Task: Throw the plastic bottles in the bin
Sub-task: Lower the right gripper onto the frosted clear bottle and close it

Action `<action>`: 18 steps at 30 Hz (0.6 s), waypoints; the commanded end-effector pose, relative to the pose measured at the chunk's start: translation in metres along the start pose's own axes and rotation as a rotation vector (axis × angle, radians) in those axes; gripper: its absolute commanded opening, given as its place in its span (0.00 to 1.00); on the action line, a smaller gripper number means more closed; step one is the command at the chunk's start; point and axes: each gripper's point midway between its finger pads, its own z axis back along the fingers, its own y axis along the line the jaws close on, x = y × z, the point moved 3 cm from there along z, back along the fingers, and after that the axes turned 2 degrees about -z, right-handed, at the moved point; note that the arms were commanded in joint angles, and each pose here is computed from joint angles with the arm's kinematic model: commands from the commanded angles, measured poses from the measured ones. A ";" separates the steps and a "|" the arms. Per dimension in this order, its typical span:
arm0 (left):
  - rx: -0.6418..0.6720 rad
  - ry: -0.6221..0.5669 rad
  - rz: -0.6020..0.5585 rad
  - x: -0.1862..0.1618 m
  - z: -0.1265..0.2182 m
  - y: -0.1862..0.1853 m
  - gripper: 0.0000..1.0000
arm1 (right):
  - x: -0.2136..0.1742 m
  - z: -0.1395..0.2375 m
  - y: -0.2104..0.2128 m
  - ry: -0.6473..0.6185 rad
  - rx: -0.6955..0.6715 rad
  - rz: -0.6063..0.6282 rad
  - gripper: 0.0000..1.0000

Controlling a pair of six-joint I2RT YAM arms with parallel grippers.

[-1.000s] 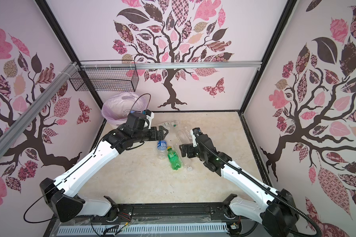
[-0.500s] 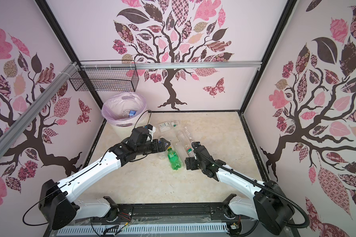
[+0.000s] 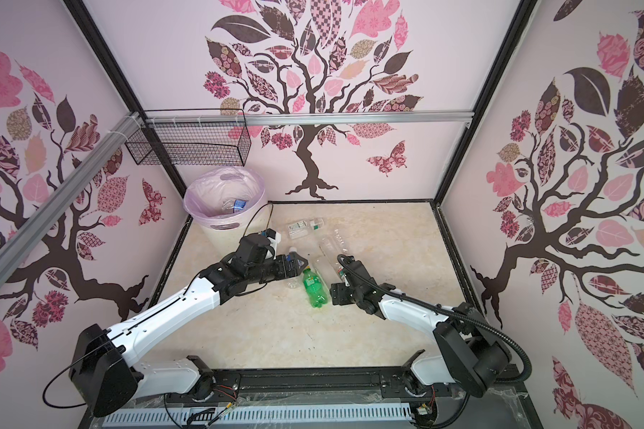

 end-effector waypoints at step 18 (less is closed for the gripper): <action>0.027 0.013 0.027 -0.010 -0.007 0.017 0.98 | 0.003 -0.028 0.013 0.056 -0.001 0.046 0.77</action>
